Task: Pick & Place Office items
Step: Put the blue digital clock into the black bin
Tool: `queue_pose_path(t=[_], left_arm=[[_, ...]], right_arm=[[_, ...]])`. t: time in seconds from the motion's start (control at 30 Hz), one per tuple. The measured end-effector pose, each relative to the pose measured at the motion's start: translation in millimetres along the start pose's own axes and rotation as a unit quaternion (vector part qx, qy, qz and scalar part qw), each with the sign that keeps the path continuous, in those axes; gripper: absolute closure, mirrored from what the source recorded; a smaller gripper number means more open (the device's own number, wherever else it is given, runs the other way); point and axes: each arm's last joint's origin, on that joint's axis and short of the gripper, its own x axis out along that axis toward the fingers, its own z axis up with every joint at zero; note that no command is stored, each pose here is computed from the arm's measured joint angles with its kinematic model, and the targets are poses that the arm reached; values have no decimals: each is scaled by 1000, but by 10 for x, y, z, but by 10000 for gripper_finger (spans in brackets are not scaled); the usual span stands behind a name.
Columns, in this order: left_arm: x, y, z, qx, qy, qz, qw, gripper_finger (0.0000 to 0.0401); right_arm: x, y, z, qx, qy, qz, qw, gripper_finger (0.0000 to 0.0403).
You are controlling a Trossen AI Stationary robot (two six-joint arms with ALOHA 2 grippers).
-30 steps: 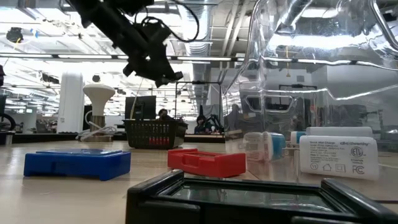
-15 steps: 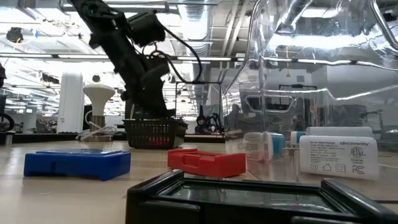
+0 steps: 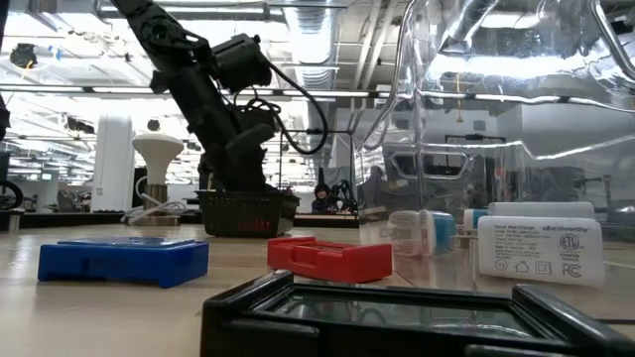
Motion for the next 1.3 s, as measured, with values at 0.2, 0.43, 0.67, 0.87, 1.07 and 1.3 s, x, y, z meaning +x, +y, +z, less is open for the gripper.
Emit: queue_pose_path(t=[0.2, 0.43, 0.67, 0.87, 1.07, 1.3], left_arm=[[5, 34, 12, -4, -2, 5, 1000, 225], [-110, -39, 47, -7, -13, -40, 999, 212], [-545, -350, 65, 42, -60, -140, 987, 194], [-1052, -866, -193, 167, -91, -253, 948, 177], [-1512, -1371, -764, 256, -97, -301, 914, 151], [-1711, -1636, -1290, 230, -120, -251, 933, 127]], right_arm=[[-2, 1, -2, 0, 2, 1, 1000, 175], [-2, 2, -4, -1, 6, 3, 1000, 175], [-2, 1, -4, -3, 6, 3, 1000, 175], [-2, 1, -4, -11, 6, 3, 1000, 175], [-6, 2, -6, -12, 8, 4, 1000, 175], [-6, 2, -6, -8, 8, 4, 1000, 175]])
